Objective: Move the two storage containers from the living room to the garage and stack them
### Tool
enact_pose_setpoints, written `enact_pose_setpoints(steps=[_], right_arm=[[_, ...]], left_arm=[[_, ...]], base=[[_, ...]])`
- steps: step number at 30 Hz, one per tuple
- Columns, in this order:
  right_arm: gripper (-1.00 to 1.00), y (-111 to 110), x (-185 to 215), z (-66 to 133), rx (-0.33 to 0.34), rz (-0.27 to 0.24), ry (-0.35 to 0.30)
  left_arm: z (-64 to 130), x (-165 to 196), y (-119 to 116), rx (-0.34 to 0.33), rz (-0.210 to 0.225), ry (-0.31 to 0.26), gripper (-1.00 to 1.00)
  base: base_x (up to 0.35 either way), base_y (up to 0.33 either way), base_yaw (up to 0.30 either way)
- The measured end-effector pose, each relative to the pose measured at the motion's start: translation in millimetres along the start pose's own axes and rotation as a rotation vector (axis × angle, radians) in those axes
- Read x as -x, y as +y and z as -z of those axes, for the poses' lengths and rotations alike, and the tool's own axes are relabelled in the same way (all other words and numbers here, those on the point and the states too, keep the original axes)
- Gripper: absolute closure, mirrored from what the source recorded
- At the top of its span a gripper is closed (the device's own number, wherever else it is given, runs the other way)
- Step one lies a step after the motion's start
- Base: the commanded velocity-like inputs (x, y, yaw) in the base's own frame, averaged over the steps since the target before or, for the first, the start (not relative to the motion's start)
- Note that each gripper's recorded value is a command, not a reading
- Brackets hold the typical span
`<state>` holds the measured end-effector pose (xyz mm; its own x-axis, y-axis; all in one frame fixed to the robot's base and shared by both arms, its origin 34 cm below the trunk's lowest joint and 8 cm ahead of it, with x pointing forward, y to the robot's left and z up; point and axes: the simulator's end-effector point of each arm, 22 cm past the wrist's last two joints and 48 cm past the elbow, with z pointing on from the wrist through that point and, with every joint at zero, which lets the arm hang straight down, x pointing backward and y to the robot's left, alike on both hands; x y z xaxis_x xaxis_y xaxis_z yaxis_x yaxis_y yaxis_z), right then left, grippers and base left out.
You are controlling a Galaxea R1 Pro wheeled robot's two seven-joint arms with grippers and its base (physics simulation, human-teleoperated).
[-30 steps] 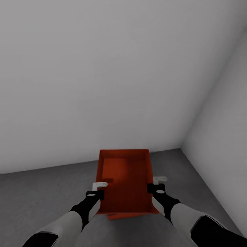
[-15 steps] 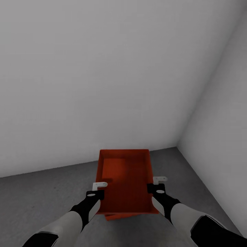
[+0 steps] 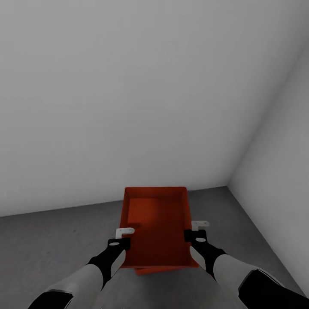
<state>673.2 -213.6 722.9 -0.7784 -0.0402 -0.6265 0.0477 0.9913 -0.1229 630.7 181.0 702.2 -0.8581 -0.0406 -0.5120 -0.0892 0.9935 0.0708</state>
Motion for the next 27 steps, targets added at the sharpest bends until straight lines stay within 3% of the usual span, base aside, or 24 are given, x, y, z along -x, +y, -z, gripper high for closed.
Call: enact_pose_setpoints(steps=[12, 27], right_arm=[[1.00, 0.0, 0.0, 0.0, 0.000, 0.000, 0.000], [1.00, -0.7, -0.2, -0.2, 0.000, 0.000, 0.000]], left_arm=[[0.0, 0.0, 0.0, 0.000, 0.000, 0.000, 1.00], [0.2, -0.1, -0.7, 0.001, 0.000, 0.000, 1.00]], base=[[0.000, 0.000, 0.264], [0.000, 0.000, 0.021]])
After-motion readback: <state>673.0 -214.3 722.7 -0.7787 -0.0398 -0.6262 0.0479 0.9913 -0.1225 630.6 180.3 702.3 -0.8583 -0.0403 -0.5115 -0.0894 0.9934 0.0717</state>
